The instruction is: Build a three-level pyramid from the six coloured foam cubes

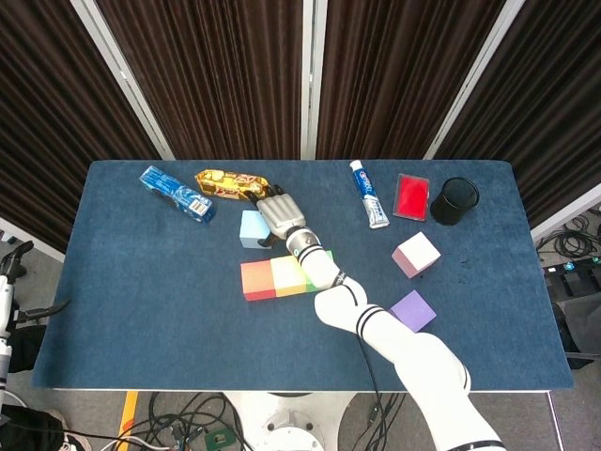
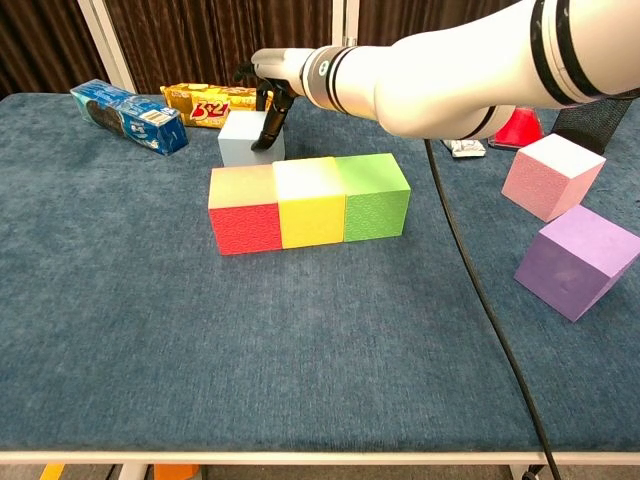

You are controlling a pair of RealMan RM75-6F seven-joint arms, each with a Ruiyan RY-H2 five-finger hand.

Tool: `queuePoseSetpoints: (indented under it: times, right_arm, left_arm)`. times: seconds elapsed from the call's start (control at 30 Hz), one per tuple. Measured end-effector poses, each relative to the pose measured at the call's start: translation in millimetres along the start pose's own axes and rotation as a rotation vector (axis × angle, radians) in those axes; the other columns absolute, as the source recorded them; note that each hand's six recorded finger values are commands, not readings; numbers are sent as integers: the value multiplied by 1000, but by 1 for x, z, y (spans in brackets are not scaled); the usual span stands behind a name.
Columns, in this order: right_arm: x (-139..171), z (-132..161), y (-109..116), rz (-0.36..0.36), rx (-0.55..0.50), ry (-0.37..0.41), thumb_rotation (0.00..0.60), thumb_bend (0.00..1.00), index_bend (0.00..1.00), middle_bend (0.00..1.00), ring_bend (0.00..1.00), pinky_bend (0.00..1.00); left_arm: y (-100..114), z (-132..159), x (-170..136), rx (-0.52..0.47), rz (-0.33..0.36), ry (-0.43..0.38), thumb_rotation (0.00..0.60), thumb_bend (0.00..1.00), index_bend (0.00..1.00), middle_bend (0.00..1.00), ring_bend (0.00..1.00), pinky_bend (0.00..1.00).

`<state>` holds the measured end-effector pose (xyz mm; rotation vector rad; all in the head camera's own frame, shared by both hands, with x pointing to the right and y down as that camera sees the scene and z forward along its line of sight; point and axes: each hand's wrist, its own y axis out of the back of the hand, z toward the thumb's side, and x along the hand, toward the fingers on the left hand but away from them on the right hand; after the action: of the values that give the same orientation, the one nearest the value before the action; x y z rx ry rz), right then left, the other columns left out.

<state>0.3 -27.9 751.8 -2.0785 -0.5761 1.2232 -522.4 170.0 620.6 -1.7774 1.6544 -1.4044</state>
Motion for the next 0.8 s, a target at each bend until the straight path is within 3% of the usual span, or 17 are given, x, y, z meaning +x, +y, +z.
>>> queuePoseSetpoints:
  times: [0.43,0.8]
  right_arm:
    - [18,7,41,-84,-23,107,600,202,0,442,0,0]
    - [89,1,98,-96,-16,262,600,205,0,446,0,0]
  left_arm:
    - [-4,5,3,16,-8,-7,600,88,76,93,7,135]
    - [-2,17,3,28,16,-56,600,88,81,93,7,135]
